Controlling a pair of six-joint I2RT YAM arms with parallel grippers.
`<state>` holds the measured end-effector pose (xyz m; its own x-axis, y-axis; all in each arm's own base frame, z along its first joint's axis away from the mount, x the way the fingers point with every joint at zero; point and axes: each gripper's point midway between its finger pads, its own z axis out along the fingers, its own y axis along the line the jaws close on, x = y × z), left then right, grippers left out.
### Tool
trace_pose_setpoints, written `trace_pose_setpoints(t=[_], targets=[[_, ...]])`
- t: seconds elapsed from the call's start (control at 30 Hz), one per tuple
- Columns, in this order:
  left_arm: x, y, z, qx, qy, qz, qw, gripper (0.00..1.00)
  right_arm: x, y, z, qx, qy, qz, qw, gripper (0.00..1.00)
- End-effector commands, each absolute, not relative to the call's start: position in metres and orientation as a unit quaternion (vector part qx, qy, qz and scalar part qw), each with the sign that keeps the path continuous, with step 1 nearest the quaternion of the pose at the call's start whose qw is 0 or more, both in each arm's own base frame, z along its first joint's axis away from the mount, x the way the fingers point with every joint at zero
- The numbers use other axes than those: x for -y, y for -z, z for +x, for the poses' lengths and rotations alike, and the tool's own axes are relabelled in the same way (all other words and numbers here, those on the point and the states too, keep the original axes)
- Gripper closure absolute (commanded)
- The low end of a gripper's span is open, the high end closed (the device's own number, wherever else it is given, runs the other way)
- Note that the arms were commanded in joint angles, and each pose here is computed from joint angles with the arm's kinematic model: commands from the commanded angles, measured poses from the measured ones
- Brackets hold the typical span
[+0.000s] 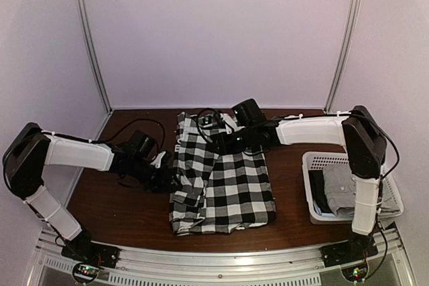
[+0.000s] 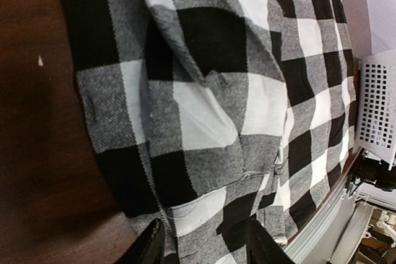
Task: Fold and stack the long sleeve shirts
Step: Move the 1/3-folded shirt to the center of the board.
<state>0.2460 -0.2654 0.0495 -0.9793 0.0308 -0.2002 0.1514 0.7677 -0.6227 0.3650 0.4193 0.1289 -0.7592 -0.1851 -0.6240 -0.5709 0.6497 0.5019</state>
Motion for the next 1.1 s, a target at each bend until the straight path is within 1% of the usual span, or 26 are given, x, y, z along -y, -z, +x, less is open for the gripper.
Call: trace_pose_setpoints(t=[0.0,0.37,0.47,0.63,0.7,0.83,0.87,1.07], targets=[[0.254,-0.046,0.239,-0.947,0.306,0.04,0.092,0.54,-0.413,-0.162,0.377,-0.852,-0.369,-0.205,0.31,0.74],[0.256,-0.029,0.205,-0.956,0.286,0.051,0.046,0.54,-0.407,-0.161,0.381,-0.849,-0.379,-0.199,0.31,0.73],[0.258,-0.026,0.199,-0.957,0.283,0.046,0.037,0.55,-0.407,-0.162,0.382,-0.848,-0.382,-0.198,0.31,0.73],[0.273,-0.022,0.182,-0.957,0.284,0.053,0.011,0.64,-0.405,-0.161,0.387,-0.846,-0.386,-0.192,0.315,0.73],[0.276,-0.019,0.172,-0.958,0.281,0.056,-0.001,0.71,-0.405,-0.162,0.39,-0.843,-0.39,-0.19,0.318,0.73],[0.265,-0.009,0.159,-0.965,0.255,0.051,-0.022,0.97,-0.404,-0.165,0.402,-0.84,-0.392,-0.184,0.328,0.73],[0.261,-0.007,0.155,-0.968,0.246,0.049,-0.027,1.0,-0.403,-0.166,0.406,-0.839,-0.394,-0.181,0.329,0.73],[0.225,-0.003,0.14,-0.982,0.176,0.043,-0.042,1.0,-0.404,-0.16,0.431,-0.84,-0.391,-0.171,0.335,0.73]])
